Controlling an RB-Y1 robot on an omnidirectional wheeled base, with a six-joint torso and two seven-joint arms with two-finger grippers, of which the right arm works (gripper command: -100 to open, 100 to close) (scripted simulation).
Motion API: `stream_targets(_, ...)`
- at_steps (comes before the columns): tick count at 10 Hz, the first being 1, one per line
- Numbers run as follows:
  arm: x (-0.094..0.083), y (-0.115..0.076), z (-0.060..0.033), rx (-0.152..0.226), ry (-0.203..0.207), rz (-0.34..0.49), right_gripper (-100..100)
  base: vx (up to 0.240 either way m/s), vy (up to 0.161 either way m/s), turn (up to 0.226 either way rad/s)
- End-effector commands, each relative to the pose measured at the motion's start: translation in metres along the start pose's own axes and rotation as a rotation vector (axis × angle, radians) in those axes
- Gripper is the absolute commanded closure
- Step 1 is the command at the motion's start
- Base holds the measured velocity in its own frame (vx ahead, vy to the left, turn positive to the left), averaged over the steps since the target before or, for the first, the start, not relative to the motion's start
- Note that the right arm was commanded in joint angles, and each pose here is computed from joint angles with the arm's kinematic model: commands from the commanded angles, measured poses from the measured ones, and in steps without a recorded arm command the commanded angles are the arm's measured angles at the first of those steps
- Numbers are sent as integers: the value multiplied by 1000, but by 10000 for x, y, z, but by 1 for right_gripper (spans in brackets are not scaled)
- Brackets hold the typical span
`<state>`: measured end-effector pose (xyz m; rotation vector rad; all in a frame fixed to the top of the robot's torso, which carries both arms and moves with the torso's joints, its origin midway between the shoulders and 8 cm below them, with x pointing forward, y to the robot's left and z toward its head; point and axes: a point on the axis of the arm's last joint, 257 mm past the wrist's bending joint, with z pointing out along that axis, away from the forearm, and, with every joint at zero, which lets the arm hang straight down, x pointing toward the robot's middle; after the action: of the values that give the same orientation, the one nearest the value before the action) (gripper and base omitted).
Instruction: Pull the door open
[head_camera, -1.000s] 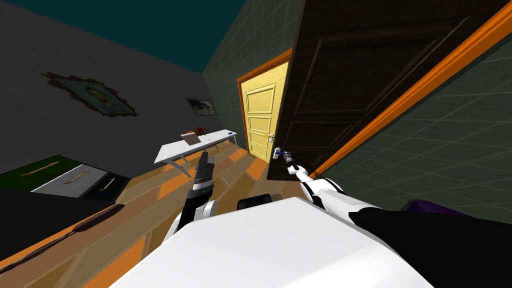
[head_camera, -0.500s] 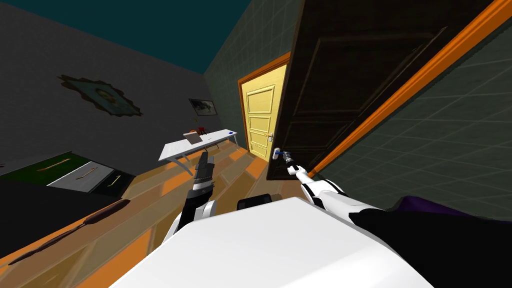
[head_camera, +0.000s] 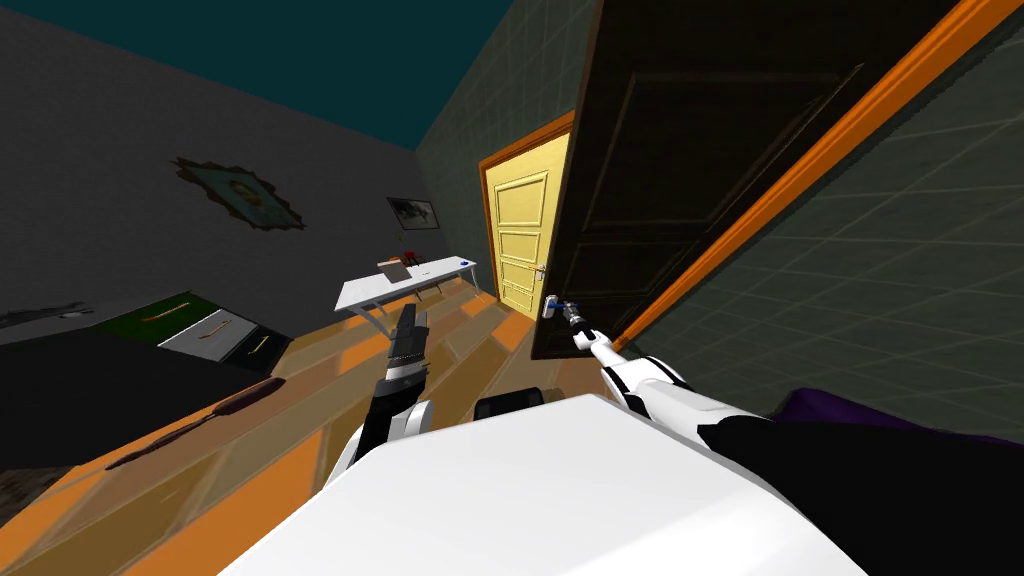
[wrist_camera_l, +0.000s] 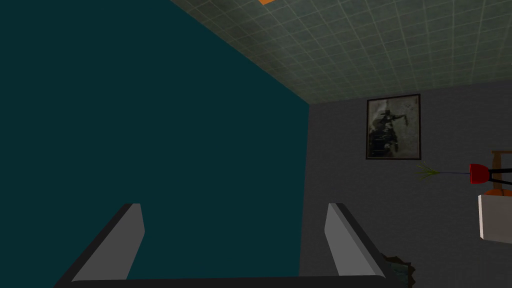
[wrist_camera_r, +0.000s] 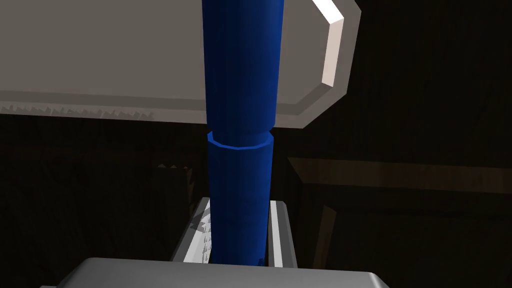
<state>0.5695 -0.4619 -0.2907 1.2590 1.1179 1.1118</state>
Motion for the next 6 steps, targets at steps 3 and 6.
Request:
stream_targets(3, 168, -14, -2, 3, 41, 3, 100, -127, -54, 37)
stream_targets(6, 326, -14, 6, 2, 82, 5, 100, -125, -55, 51)
